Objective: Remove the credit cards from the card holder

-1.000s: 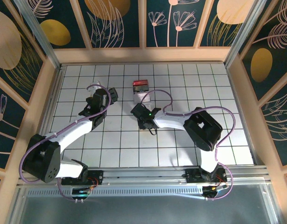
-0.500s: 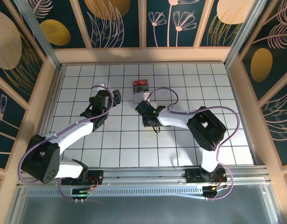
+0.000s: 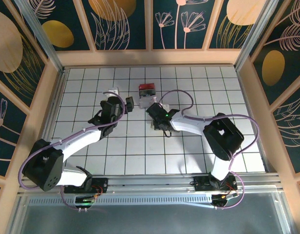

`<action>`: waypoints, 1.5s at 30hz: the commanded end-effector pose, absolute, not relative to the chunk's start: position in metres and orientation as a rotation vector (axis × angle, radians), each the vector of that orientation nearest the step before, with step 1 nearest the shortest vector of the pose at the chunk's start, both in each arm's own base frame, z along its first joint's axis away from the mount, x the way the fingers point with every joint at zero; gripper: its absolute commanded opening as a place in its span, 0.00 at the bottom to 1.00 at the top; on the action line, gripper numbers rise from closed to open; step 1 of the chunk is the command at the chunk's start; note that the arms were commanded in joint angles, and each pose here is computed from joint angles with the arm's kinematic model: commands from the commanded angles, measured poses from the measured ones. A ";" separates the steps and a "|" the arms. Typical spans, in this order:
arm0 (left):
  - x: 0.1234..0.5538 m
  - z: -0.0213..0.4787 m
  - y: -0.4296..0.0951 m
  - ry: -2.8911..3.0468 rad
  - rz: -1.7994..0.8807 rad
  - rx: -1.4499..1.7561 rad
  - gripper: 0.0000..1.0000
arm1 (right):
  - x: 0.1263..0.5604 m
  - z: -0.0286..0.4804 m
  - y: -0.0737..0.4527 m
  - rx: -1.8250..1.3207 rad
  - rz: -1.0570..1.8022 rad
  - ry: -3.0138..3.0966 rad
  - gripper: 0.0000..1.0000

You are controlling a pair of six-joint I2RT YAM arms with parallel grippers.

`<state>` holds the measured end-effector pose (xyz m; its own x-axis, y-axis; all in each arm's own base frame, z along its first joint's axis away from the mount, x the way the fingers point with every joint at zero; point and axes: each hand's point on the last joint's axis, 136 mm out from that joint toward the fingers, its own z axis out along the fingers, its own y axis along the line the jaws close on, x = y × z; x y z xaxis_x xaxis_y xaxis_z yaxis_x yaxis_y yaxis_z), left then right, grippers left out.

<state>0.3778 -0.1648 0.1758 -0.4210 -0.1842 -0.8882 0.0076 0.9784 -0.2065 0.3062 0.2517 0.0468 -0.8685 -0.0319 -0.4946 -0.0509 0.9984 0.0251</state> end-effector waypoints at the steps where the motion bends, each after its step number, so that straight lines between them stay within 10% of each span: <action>1: 0.375 0.164 -0.185 2.006 -0.238 -0.041 0.99 | 0.308 0.055 0.227 0.052 -0.008 2.596 0.17; 45: 0.356 0.044 -0.298 2.180 0.098 0.560 0.99 | 0.308 0.056 0.162 0.347 0.135 2.573 0.34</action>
<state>0.3536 -0.2959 0.0447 -0.5244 0.4090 -0.7468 0.3681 0.8998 0.2343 0.3076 0.1642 0.0551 -0.8308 0.2461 -0.4993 0.2048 0.9692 0.1369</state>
